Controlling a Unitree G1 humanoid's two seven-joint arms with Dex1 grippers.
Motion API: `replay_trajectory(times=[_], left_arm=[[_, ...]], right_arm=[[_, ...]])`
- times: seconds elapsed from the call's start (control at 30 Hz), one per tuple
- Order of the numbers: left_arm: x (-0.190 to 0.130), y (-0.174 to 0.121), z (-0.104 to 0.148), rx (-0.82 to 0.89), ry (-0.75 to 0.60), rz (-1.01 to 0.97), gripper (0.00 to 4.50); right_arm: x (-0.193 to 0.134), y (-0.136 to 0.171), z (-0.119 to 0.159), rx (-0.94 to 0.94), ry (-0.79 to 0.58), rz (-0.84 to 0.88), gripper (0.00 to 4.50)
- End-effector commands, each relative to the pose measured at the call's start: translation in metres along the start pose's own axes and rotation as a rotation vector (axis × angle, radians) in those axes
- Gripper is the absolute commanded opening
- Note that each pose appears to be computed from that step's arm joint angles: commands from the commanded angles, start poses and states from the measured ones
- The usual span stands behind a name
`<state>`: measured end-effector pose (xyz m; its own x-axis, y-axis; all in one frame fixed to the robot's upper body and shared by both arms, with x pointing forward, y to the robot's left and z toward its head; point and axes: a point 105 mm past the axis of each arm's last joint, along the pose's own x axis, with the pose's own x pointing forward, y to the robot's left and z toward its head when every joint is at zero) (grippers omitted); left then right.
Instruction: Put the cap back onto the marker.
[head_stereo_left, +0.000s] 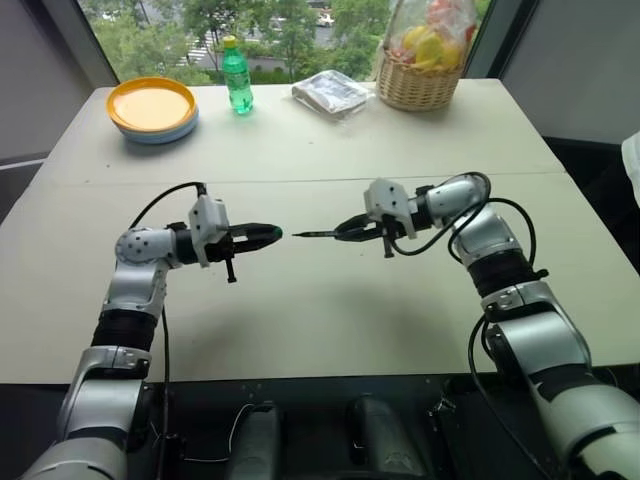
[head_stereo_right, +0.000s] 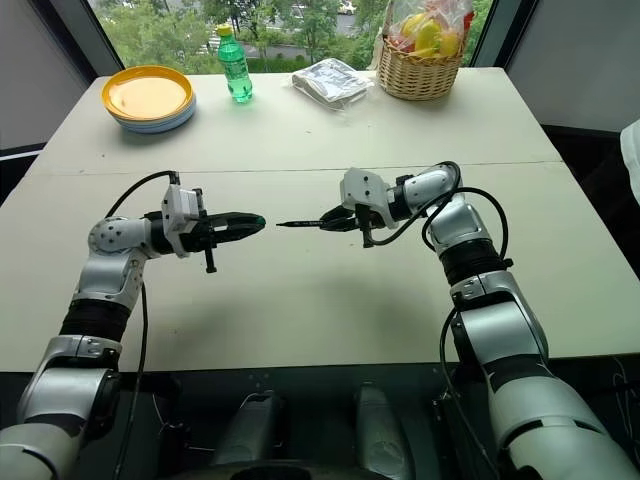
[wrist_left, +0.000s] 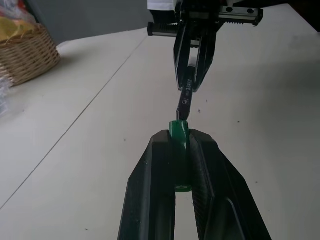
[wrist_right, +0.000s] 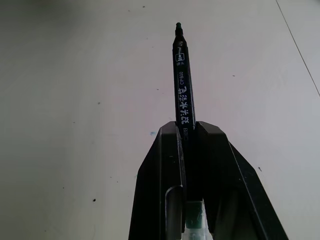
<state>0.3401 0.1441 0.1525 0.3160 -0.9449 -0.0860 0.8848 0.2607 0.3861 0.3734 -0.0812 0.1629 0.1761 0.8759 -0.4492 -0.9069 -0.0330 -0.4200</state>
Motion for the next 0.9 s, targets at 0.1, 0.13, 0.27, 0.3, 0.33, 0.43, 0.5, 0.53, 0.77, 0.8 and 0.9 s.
replay_trajectory(times=[0.1, 0.13, 0.27, 0.3, 0.33, 0.43, 0.5, 0.53, 0.77, 0.8, 0.9], left_arm=[[-0.0016, -0.0048, 0.0039, 0.007, 0.013, -0.036, 0.0], [-0.0011, -0.0045, 0.0032, 0.006, 0.015, -0.035, 0.0], [0.0011, -0.0028, 0.0039, 0.011, 0.013, -0.031, 0.0], [0.0018, -0.0024, 0.0043, 0.012, 0.012, -0.03, 0.0], [0.0022, -0.0022, 0.0046, 0.013, 0.011, -0.03, 0.0], [0.003, -0.0019, 0.0048, 0.017, 0.013, -0.031, 0.0], [0.0031, -0.0016, 0.0043, 0.02, 0.017, -0.032, 0.0], [0.0031, -0.0014, 0.0041, 0.021, 0.018, -0.032, 0.0], [0.0045, -0.0002, 0.0034, 0.026, 0.023, -0.033, 0.0], [0.0046, -0.0002, 0.0033, 0.027, 0.023, -0.034, 0.0], [0.0052, -0.0005, 0.0029, 0.028, 0.024, -0.037, 0.0]], right_arm=[[-0.0019, -0.0072, 0.0201, -0.06, -0.039, -0.006, 0.02], [-0.0017, -0.0069, 0.0203, -0.06, -0.039, -0.004, 0.02], [-0.0009, -0.0055, 0.021, -0.062, -0.04, 0.001, 0.02], [-0.0007, -0.0048, 0.0208, -0.059, -0.038, 0.006, 0.02], [-0.0006, -0.0042, 0.0207, -0.058, -0.036, 0.011, 0.02], [-0.0002, -0.003, 0.0208, -0.058, -0.034, 0.017, 0.02], [-0.0002, -0.002, 0.0206, -0.058, -0.03, 0.023, 0.02], [-0.0003, -0.0014, 0.0204, -0.058, -0.027, 0.026, 0.02], [0.0004, 0.0011, 0.022, -0.061, -0.031, 0.033, 0.02], [0.0005, 0.0012, 0.0221, -0.061, -0.031, 0.033, 0.02], [0.0007, 0.0013, 0.023, -0.062, -0.033, 0.032, 0.02]])
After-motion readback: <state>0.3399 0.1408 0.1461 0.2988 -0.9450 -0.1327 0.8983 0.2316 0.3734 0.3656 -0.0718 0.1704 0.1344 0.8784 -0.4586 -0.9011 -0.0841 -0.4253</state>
